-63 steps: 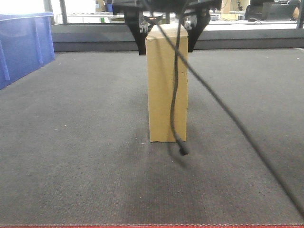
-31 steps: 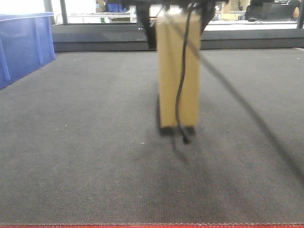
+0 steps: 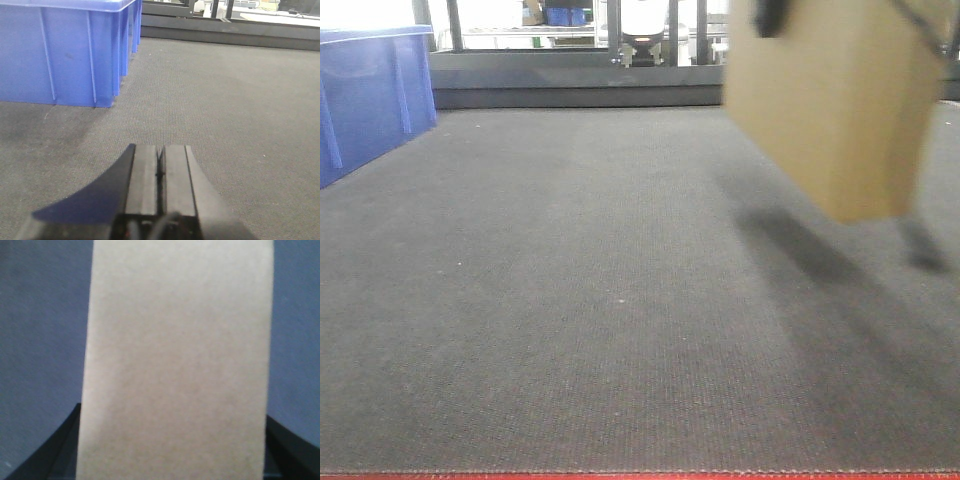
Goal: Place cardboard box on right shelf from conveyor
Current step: 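Swing the held box up and away from the conveyor belt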
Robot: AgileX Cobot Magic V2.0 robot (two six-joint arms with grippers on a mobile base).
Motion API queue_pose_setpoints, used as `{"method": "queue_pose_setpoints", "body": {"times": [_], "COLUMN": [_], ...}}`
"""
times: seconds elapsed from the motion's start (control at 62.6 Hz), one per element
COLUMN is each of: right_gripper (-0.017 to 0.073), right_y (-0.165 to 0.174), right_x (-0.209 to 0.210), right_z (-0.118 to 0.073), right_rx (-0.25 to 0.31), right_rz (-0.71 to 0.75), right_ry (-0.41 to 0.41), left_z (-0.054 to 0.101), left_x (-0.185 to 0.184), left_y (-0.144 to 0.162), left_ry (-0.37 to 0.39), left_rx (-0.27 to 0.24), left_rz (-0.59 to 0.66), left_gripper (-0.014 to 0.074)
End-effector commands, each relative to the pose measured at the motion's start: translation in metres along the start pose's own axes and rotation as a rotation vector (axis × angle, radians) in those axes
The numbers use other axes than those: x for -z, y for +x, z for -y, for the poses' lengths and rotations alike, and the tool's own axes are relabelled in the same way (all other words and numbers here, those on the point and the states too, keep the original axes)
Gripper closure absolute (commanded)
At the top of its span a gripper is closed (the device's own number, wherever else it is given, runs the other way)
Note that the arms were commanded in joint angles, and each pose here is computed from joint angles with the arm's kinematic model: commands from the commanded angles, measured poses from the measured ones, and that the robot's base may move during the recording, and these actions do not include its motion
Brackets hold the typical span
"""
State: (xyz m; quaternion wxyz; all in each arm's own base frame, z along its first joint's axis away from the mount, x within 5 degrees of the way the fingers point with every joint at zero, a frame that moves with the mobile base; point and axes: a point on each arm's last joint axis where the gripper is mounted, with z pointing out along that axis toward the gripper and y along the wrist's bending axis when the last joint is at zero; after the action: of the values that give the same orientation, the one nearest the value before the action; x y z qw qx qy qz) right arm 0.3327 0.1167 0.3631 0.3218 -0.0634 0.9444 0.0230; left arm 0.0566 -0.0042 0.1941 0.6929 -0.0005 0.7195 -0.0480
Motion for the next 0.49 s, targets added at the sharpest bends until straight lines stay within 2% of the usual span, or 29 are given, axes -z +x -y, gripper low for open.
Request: {"method": "queue_pose_setpoints", "body": {"times": [0.0,0.208,0.319,0.479], "right_gripper": [0.0343,0.0343,0.0343,0.0343], "right_y": [0.01,0.077,0.114,0.158], "right_x": [0.038,0.061,0.077,0.105], "right_z": [0.024,0.064,0.072,0.073], "right_rx": [-0.018,-0.091,-0.112,-0.118], "right_rz": [0.185,0.269,0.323,0.445], "right_ry": [-0.01,0.042,0.051,0.033], "left_z": [0.0,0.0,0.0,0.0], "left_x": [0.002,0.002,0.002,0.002], "left_y": [-0.01,-0.01,-0.01,-0.01], "left_ry": [0.0,0.0,0.0,0.0], "left_rx": [0.01,0.01,0.01,0.01], "left_rz": [0.106,0.106,0.106,0.106], "left_gripper": [0.0713,0.0713,0.0713,0.0713]}}
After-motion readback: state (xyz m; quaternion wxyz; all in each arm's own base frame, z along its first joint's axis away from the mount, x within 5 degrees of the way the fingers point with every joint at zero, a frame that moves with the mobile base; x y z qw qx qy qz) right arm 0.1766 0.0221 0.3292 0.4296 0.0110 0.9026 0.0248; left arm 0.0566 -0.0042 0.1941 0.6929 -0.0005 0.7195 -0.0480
